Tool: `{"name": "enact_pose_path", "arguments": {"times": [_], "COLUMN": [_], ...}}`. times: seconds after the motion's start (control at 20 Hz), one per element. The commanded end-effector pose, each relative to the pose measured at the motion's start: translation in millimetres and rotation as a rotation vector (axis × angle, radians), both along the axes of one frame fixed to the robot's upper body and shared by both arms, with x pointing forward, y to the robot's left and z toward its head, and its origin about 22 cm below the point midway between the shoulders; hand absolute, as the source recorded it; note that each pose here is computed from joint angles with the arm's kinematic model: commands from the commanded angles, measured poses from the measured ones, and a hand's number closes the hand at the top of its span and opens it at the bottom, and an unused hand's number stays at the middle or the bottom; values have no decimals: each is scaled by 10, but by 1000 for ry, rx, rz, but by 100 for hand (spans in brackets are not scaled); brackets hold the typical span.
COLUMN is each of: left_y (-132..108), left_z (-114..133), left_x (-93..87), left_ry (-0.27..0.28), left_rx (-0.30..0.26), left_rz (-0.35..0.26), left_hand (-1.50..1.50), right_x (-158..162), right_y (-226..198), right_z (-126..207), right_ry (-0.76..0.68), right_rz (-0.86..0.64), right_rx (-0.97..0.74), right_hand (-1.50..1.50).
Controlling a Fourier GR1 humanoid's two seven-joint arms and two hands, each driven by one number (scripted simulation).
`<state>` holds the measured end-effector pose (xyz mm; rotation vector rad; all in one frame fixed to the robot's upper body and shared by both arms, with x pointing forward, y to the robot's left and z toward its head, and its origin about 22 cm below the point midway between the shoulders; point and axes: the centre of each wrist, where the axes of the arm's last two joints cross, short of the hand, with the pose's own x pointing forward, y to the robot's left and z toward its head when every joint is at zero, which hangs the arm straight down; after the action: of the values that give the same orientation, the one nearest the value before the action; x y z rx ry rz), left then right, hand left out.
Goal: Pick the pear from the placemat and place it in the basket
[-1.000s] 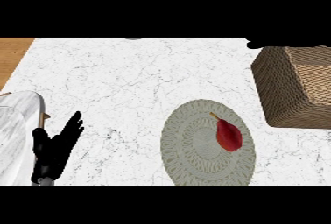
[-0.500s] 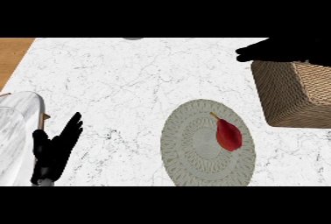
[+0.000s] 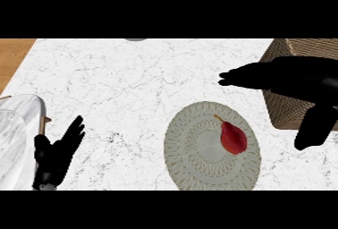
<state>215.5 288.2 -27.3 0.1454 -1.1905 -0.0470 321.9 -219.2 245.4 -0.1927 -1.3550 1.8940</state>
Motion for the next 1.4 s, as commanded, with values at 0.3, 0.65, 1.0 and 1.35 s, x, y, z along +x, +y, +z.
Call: {"name": "enact_pose_path", "arguments": {"times": [0.3, 0.65, 1.0, 1.35], "left_y": [75, 133, 145, 10], "left_z": [-218, -245, -325, -147], "left_x": [-163, -155, -198, -128], "left_ry": [155, 158, 172, 168], "left_rx": [14, 20, -4, 8], "left_rz": [35, 36, 27, 21], "left_hand": [0, 0, 0, 0], "right_x": [-12, 7, 57, 45], "right_y": [140, -25, 29, 247], "right_z": [-688, -1058, -1104, -1409], "right_ry": [-3, 12, -12, -9], "right_rz": [-16, -20, -15, -6], "right_rx": [-68, -78, -54, -34], "right_hand": [-150, -150, -150, -150]}}
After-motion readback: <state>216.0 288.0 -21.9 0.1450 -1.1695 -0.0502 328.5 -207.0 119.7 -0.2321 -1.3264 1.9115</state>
